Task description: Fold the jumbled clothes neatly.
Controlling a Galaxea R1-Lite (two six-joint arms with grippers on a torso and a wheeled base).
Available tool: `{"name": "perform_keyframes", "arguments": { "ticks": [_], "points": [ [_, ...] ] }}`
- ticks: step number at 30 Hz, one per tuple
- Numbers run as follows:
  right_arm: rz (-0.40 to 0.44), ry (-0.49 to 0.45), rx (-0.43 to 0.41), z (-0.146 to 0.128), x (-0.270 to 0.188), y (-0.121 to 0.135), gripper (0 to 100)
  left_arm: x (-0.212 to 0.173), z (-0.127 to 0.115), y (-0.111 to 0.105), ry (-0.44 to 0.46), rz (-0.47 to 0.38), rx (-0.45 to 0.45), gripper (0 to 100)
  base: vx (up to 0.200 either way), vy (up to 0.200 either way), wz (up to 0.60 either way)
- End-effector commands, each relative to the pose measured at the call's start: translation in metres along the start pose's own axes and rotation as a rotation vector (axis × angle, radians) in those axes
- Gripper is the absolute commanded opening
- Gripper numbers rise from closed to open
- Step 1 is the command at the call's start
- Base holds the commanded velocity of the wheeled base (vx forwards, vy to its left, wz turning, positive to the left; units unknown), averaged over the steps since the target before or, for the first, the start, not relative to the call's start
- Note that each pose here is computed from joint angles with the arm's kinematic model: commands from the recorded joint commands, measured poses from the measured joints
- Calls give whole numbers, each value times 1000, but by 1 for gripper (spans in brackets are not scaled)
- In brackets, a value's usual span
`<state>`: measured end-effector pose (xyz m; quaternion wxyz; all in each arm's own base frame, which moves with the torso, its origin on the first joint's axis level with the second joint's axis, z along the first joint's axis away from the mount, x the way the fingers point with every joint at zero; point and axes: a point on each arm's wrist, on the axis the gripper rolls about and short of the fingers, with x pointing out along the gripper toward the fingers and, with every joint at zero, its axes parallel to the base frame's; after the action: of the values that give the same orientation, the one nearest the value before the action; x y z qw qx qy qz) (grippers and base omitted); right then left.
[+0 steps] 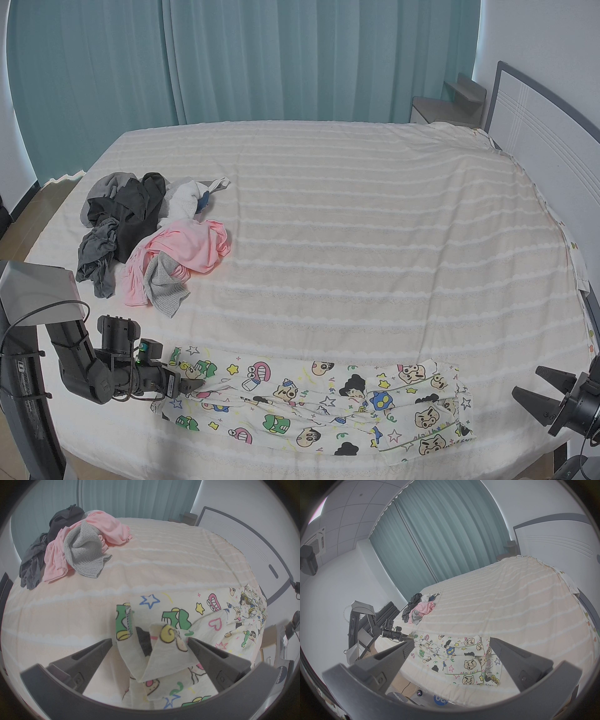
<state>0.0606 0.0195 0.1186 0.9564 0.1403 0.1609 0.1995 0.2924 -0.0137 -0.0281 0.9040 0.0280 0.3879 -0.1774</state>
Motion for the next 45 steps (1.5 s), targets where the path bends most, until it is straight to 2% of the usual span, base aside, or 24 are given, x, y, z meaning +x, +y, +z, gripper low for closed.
{"name": "perform_keyframes", "arguments": {
  "ticks": [1, 11, 35, 36, 45],
  "points": [
    [-15, 38, 7, -5, 3, -2, 100, -2, -4, -3, 17, -7, -3, 100, 0, 0, 0],
    [-31, 88, 15, -9, 1, -3, 100, 1, -5, -1, 19, -10, -4, 100, 0, 0, 0],
    [-27, 79, 11, -4, 3, -2, 100, 19, -4, -19, 37, -56, 22, 100, 0, 0, 0],
    [-26, 77, 11, -4, 2, -2, 100, 19, -4, -18, 37, -56, 22, 0, 0, 0, 0],
    [-26, 77, 11, -4, 2, -2, 100, 16, -7, -17, 43, -54, 19, 0, 0, 0, 0]
  ]
}}
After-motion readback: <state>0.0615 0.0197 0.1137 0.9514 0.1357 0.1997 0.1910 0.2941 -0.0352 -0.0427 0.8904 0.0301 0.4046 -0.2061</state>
